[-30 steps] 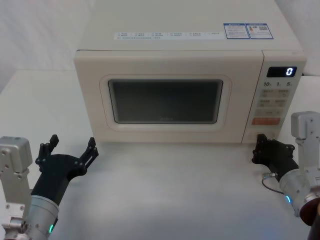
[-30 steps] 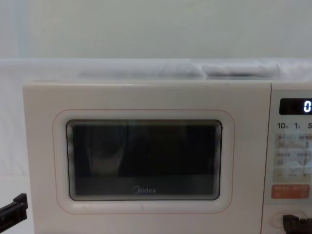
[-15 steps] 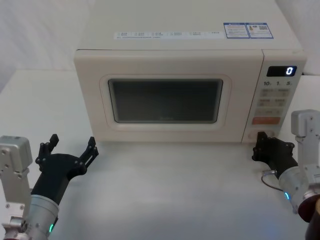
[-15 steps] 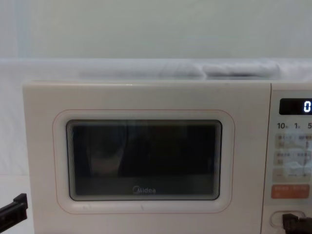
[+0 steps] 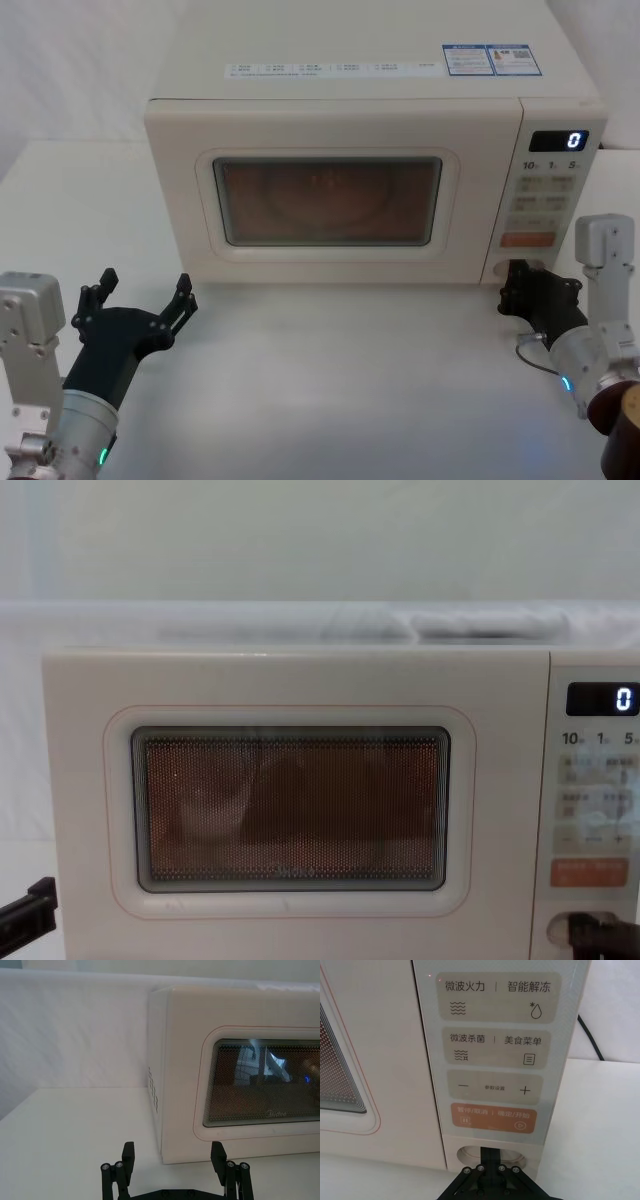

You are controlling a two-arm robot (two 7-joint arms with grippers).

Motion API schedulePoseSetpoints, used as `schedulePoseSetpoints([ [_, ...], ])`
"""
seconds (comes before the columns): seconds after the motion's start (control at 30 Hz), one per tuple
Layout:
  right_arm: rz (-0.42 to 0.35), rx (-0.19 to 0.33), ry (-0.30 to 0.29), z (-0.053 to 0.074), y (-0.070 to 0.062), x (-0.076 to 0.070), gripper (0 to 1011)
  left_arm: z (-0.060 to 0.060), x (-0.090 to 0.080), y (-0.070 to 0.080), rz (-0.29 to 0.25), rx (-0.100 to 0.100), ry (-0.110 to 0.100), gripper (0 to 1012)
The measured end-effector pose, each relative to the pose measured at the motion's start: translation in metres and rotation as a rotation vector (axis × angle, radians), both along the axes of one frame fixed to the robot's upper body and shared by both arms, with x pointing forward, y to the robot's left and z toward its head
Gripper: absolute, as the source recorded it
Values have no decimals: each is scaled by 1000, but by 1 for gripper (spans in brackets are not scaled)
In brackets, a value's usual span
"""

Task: Press the button to open the microwave door with one hand; close the microwave door with the other hand.

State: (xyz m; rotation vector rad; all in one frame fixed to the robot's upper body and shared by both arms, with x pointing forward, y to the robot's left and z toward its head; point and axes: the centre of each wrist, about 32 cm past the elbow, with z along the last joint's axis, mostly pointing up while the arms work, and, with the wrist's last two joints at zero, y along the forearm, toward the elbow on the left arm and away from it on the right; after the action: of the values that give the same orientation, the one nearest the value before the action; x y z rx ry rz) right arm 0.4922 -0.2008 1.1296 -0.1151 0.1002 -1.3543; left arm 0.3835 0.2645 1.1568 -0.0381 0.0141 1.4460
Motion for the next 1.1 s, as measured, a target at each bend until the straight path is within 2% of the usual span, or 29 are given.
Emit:
schedulePoseSetpoints([
  [0.63,8,4,-5,-2,7,6,0,0,0,0,0,0,0,1001],
  [1.1,7,0,-16,1,7,1,0,0,0,0,0,0,0,1001],
])
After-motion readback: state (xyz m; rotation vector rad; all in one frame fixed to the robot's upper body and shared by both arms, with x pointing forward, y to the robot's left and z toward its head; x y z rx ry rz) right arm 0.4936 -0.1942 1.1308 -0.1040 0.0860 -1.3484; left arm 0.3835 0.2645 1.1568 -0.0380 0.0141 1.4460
